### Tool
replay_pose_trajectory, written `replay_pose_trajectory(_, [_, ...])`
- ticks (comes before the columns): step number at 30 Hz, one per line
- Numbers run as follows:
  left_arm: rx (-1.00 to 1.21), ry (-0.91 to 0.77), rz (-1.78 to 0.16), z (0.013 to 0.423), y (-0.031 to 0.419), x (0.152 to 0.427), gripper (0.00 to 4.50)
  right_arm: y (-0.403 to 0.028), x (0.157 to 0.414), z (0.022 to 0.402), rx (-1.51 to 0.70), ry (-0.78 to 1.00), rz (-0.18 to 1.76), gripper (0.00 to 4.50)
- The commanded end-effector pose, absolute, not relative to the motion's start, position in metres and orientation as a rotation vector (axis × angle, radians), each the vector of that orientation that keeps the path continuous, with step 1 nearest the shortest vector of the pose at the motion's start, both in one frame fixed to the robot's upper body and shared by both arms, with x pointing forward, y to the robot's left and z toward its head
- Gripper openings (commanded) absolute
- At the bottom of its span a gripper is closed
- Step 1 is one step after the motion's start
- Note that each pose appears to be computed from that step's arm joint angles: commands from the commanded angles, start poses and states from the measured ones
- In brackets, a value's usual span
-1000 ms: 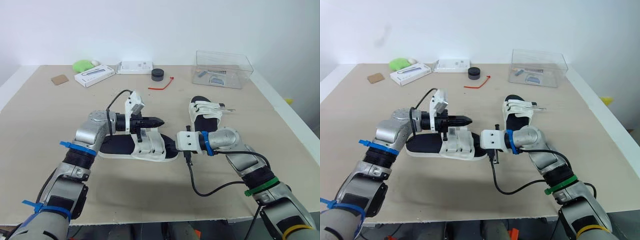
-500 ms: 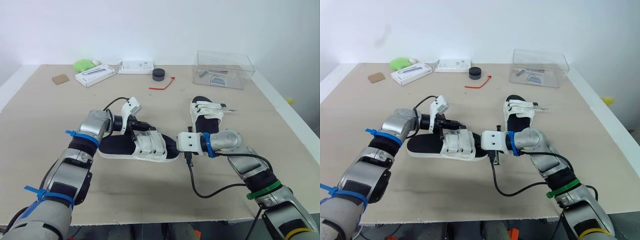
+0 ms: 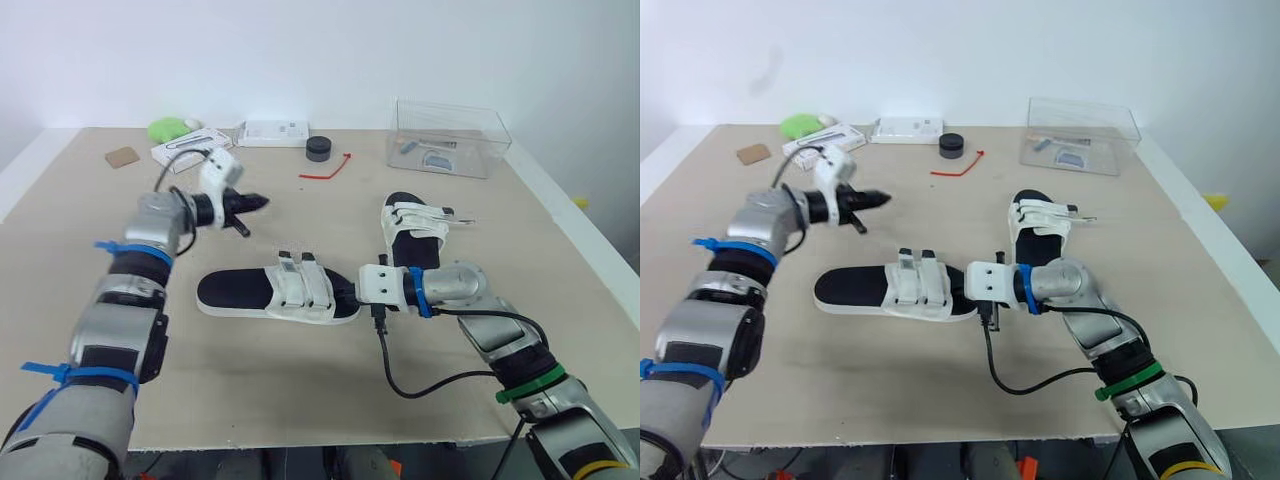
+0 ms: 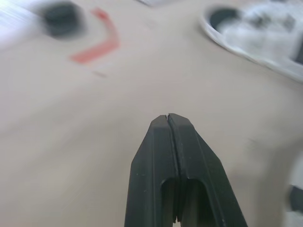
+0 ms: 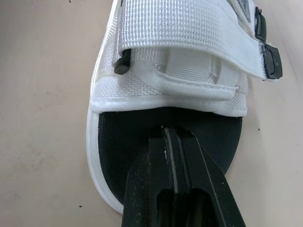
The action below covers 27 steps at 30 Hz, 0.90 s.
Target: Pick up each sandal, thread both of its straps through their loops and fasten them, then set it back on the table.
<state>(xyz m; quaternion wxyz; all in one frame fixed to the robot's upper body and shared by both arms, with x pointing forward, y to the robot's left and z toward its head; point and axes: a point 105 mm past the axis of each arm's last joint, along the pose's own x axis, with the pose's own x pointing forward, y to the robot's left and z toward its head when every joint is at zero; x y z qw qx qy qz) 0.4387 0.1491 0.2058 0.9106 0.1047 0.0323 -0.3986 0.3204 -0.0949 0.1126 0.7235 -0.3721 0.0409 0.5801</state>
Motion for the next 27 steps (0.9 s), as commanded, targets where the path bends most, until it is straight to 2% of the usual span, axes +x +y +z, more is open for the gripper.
replay_pose_trajectory(1, [0.244, -0.051, -0.787, 0.228, 0.164, 0.429, 0.02, -0.139, 0.328, 0.115, -0.653, 0.215, 1.152, 0.00])
replay_pose_trajectory(4, [0.262, -0.052, -0.742, 0.216, 0.181, 0.412, 0.72, -0.156, 0.323, 0.136, -0.514, 0.163, 1.109, 0.94])
replay_pose_trajectory(5, [0.258, -0.044, -0.741, 0.212, 0.183, 0.406, 1.28, -0.160, 0.320, 0.139, -0.491, 0.155, 1.108, 1.43])
replay_pose_trajectory(6, [0.258, -0.042, -0.742, 0.209, 0.182, 0.401, 1.38, -0.163, 0.318, 0.141, -0.478, 0.150, 1.110, 1.54])
replay_pose_trajectory(7, [0.258, -0.039, -0.743, 0.205, 0.182, 0.393, 1.82, -0.166, 0.315, 0.143, -0.474, 0.138, 1.109, 2.12])
replay_pose_trajectory(9, [0.261, -0.048, -0.768, 0.202, 0.178, 0.379, 2.58, -0.168, 0.312, 0.144, -0.464, 0.125, 1.110, 2.85])
replay_pose_trajectory(10, [0.278, -0.054, -0.794, 0.200, 0.175, 0.371, 3.12, -0.168, 0.310, 0.145, -0.451, 0.117, 1.118, 3.43])
replay_pose_trajectory(13, [0.350, -0.055, -0.908, 0.195, 0.164, 0.350, 4.27, -0.162, 0.305, 0.151, -0.402, 0.086, 1.161, 4.50])
replay_pose_trajectory(14, [0.370, -0.050, -0.954, 0.194, 0.159, 0.344, 4.41, -0.160, 0.305, 0.155, -0.393, 0.067, 1.173, 4.50])
replay_pose_trajectory(21, [0.577, 0.050, -1.198, 0.164, 0.146, 0.319, 4.41, -0.156, 0.296, 0.174, -0.314, -0.013, 1.246, 4.50])
replay_pose_trajectory(27, [0.687, 0.037, -1.235, 0.149, 0.142, 0.331, 4.41, -0.155, 0.279, 0.182, -0.260, -0.027, 1.298, 4.50])
